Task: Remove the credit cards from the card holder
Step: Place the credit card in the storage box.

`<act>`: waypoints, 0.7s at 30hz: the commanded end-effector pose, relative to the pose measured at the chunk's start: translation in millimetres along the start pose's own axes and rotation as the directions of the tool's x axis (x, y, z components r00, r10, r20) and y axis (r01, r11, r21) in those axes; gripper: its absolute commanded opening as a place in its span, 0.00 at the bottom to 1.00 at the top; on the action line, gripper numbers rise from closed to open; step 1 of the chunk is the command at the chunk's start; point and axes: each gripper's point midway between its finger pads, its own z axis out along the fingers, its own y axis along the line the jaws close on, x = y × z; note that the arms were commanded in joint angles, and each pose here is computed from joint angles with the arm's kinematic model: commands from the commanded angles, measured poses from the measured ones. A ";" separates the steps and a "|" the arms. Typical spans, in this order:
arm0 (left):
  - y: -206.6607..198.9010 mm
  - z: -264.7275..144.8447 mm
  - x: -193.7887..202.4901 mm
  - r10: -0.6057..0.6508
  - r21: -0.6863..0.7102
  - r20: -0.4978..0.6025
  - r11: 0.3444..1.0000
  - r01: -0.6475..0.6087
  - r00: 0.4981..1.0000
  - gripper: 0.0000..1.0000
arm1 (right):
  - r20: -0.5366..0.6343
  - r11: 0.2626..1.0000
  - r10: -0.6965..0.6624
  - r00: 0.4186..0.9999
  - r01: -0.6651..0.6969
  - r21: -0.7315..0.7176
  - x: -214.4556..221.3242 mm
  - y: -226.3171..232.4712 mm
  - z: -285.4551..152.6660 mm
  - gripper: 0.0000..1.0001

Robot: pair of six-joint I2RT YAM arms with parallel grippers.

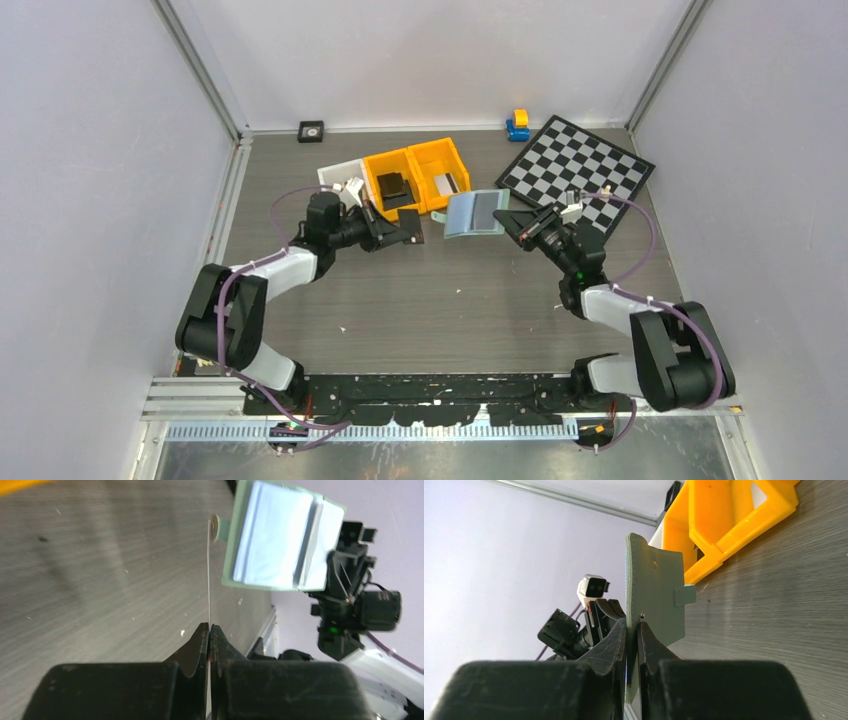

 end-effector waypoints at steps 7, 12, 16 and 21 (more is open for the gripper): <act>11.4 11.2 -72.6 0.142 -0.254 0.107 0.961 -0.111 0.984 0.00 | 0.109 0.992 -0.115 0.987 0.109 0.054 -17.5 9.3 -16.5 0.00; 27.0 24.0 -106.4 0.111 -0.300 0.142 0.952 -0.064 0.984 0.00 | 0.116 0.992 -0.117 0.986 0.112 0.052 -17.9 9.4 -17.7 0.00; 39.3 36.6 -129.5 0.078 -0.310 0.144 0.950 -0.029 0.987 0.00 | 0.110 0.994 -0.108 0.988 0.104 0.044 -17.1 9.4 -16.2 0.01; 50.4 55.2 -142.5 0.051 -0.299 0.126 0.954 -0.011 0.991 0.00 | 0.105 0.994 -0.105 0.989 0.102 0.032 -16.6 11.8 -15.2 0.00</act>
